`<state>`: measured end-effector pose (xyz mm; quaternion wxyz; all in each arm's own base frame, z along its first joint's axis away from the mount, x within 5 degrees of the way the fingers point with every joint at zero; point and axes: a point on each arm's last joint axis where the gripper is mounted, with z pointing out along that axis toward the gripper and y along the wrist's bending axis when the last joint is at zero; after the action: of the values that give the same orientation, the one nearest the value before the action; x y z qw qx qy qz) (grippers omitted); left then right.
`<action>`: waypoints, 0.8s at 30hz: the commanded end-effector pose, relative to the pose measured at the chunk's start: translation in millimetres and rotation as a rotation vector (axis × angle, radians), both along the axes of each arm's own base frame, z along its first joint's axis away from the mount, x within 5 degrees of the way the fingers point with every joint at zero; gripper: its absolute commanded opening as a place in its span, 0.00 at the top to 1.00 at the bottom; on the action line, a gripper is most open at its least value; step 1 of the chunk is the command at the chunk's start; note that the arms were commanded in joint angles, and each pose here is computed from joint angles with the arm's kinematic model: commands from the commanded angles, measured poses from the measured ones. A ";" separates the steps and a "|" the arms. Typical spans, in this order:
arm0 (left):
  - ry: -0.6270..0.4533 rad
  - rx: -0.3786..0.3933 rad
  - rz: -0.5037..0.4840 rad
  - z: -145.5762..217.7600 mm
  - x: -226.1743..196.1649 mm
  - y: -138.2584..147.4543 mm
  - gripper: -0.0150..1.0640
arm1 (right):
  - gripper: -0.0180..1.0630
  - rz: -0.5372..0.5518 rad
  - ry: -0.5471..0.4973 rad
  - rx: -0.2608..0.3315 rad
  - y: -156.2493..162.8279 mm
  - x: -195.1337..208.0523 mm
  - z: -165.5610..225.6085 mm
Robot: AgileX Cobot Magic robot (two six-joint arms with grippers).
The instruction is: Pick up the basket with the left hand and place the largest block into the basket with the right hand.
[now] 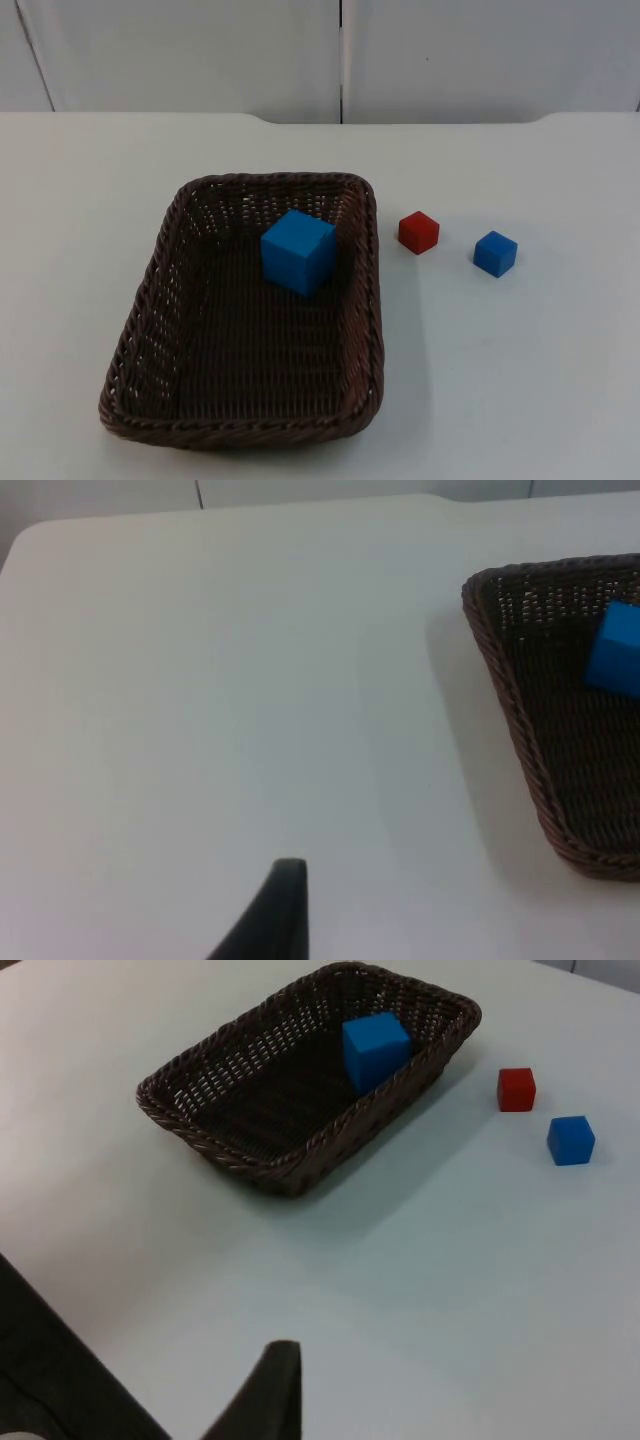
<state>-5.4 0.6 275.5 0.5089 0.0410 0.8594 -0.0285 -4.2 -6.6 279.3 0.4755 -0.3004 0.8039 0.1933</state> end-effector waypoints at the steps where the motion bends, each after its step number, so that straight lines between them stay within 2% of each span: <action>1: -0.007 -0.010 -0.008 -0.7 0.3 -1.1 0.01 | 0.02 0.009 -0.012 0.008 0.6 -0.3 0.4; 24: -0.008 -0.003 -0.010 -0.7 0.4 -0.9 0.01 | 0.01 0.009 -0.016 0.007 0.6 -0.2 0.6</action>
<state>-5.4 0.6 275.5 0.5090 0.0446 0.8592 -0.0264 -4.3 -6.3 279.5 0.4760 -0.3023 0.8026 0.1945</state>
